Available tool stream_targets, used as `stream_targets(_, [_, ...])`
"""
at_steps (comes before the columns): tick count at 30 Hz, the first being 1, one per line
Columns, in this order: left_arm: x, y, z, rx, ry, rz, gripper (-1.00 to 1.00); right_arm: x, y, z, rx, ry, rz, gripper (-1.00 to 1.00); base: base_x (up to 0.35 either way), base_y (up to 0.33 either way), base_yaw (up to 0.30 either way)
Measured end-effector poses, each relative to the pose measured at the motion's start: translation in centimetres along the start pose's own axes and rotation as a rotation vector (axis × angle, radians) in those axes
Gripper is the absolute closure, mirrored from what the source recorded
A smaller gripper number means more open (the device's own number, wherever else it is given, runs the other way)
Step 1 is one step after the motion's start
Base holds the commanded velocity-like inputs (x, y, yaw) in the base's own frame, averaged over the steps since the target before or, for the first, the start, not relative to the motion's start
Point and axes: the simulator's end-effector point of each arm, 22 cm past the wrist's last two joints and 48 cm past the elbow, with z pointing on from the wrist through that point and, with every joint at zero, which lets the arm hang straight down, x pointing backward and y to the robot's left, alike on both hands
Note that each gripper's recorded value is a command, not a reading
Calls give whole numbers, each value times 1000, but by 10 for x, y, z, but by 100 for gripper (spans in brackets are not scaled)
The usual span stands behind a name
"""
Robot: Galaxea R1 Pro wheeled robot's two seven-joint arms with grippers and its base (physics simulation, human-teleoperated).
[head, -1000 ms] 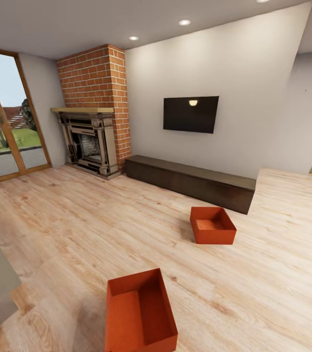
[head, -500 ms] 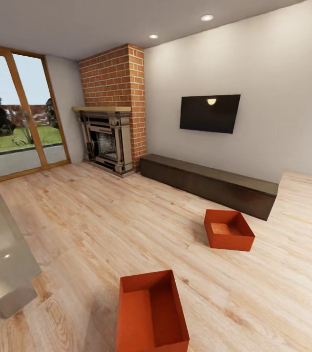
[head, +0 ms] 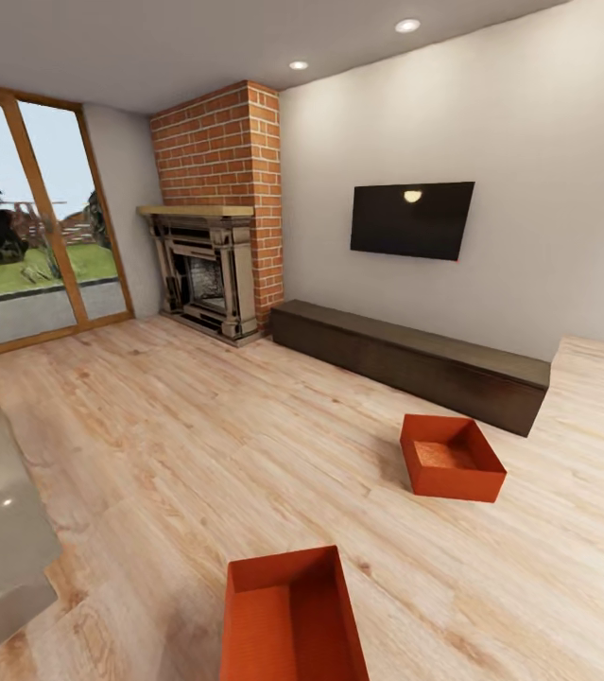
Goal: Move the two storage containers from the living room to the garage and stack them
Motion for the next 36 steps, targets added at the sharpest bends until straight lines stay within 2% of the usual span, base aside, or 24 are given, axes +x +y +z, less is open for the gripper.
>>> stream_targets(11, [0, 0, 0, 0, 0, -1, -100, 0, -1, 0, 1, 0, -1, -100, 13, -23, 93])
stream_targets(27, [0, 0, 0, 0, 0, 1, -100, 0, 0, 0, 0, 0, -1, -100, 68, -228, 2])
stream_targets(36, [-1, 0, 0, 0, -1, -1, -100, 0, -1, 0, 1, 1, -3, -100, 2, -6, 239])
